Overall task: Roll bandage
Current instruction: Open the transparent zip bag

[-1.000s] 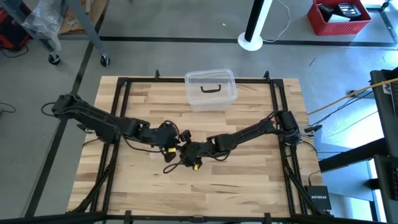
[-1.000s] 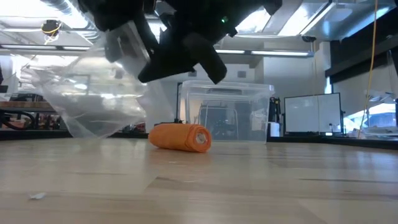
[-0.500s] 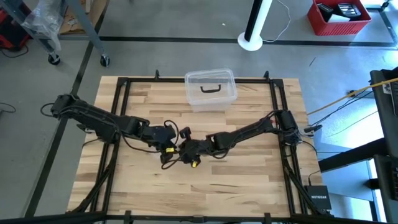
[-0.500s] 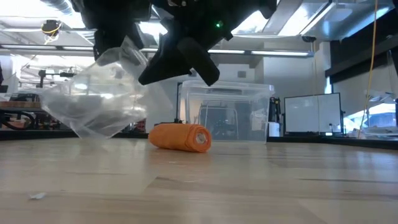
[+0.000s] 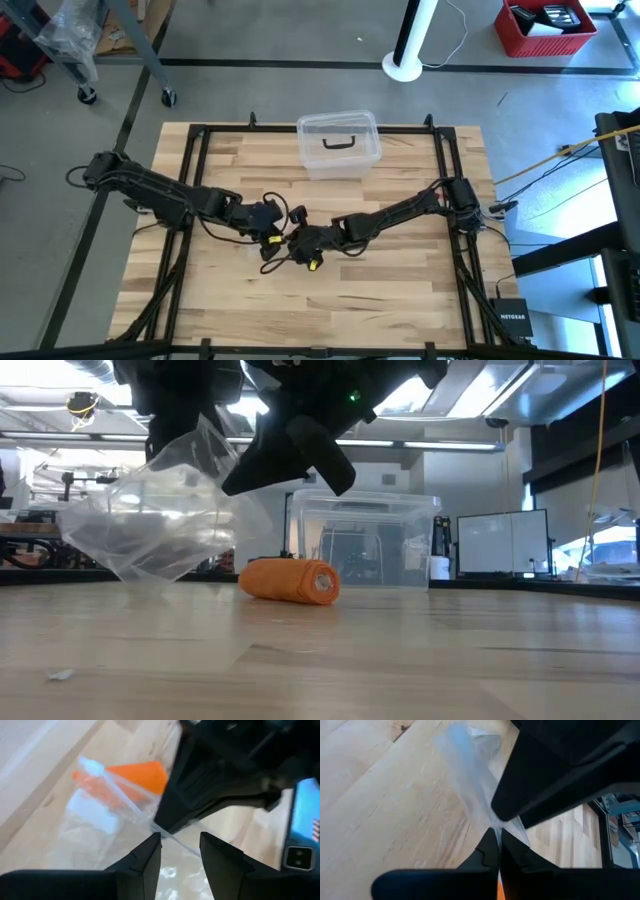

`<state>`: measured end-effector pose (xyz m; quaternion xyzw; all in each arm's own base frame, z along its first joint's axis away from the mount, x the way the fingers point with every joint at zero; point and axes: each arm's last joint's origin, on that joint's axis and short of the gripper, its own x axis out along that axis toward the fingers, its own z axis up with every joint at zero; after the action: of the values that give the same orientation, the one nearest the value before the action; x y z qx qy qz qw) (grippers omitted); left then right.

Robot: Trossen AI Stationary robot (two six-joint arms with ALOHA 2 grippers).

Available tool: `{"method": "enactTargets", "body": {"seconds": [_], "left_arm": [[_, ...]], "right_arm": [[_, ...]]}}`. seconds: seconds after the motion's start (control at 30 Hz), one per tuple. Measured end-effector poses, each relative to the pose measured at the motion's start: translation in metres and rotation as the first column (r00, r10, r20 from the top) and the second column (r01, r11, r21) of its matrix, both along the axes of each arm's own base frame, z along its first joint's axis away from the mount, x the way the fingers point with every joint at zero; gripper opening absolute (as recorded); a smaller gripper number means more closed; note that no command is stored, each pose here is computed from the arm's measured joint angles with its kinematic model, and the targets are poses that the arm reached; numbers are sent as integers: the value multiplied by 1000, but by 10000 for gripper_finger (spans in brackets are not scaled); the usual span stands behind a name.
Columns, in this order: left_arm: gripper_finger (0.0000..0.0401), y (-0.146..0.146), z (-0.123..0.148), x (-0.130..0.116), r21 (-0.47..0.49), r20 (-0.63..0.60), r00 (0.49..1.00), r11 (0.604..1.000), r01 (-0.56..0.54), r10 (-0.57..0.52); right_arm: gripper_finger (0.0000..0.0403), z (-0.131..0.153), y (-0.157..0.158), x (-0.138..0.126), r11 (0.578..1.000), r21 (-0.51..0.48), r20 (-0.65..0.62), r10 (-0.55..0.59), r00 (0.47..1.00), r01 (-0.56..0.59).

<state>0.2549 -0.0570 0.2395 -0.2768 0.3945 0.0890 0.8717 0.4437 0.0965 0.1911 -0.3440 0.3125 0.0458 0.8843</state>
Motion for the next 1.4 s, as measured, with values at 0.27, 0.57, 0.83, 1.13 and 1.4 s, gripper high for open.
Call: {"method": "enactTargets", "body": {"seconds": [0.27,0.57,0.83,1.13,1.4], "left_arm": [[129,1,-2,-2,-3,-28,999,1000,-24,24],[129,-4,-5,6,-22,4,1000,1000,-9,9],[80,-6,-18,13,-21,-44,999,1000,9,-10],[5,-3,-26,2,112,-173,984,993,-28,47],[2,-17,-3,1,416,-60,986,902,-116,154]], "right_arm": [[1,0,0,0,1000,2,-2,-1,1000,1],[1,0,1,0,1000,25,6,-11,1000,11],[1,-3,1,-1,1000,26,-10,-4,1000,4],[1,-3,1,-3,996,84,-36,-39,999,42],[1,-6,9,-1,969,244,-36,40,999,-30]]}}
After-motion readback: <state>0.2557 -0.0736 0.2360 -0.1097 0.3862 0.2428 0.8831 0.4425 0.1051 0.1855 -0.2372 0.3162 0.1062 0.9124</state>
